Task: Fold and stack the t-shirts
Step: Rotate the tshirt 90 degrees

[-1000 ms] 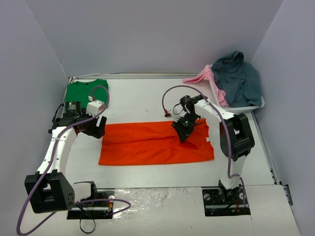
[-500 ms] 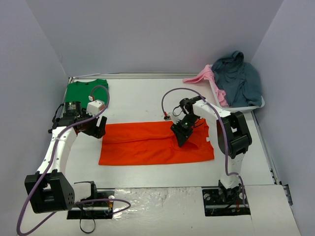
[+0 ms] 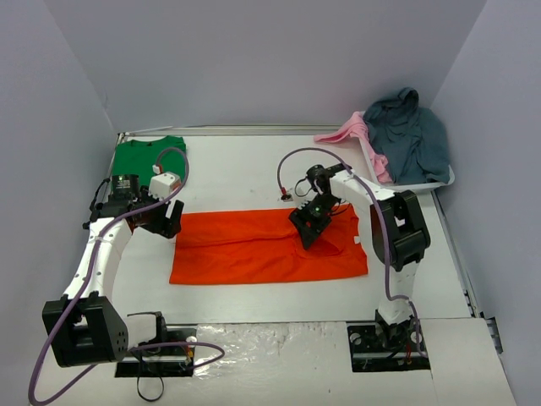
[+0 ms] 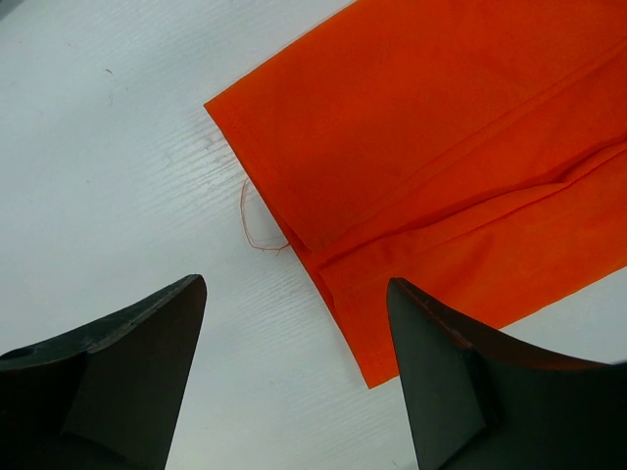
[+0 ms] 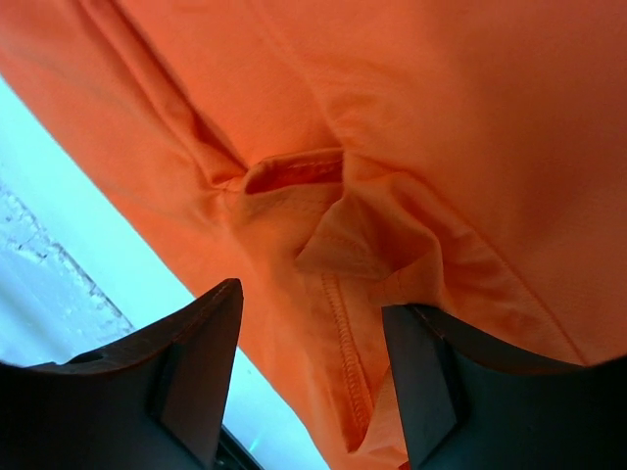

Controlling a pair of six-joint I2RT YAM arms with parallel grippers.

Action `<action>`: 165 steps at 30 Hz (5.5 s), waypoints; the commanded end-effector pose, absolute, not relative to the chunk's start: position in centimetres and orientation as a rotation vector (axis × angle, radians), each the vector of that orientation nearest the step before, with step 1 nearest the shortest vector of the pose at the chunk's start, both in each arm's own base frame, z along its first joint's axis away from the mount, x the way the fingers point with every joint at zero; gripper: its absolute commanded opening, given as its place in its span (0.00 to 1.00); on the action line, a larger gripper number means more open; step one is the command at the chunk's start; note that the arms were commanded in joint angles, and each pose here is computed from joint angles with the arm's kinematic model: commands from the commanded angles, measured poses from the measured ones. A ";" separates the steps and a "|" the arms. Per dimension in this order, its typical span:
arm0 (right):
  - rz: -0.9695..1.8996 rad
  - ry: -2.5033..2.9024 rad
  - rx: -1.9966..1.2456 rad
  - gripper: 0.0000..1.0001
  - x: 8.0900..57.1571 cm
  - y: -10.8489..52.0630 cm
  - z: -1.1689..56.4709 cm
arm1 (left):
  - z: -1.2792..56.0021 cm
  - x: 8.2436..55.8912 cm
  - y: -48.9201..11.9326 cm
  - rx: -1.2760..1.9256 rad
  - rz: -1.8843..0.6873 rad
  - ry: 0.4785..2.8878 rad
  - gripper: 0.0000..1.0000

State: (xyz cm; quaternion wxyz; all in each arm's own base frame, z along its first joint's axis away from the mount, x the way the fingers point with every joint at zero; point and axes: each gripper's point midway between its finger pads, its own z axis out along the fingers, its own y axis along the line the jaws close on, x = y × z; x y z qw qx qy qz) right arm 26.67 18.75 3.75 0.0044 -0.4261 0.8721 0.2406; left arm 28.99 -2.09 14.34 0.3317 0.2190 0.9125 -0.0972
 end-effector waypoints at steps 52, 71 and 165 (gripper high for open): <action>0.525 2.708 -1.329 0.05 27.6 18.9 6.7 | 14.9 28.5 -2.5 0.594 -0.285 2.362 0.73; 0.569 2.783 -1.439 0.29 24.0 19.1 5.4 | 14.9 28.5 -2.7 0.602 -0.295 2.359 0.73; 0.403 2.701 -1.553 0.00 26.2 19.3 6.7 | 15.0 28.2 -2.8 0.626 -0.318 2.357 0.74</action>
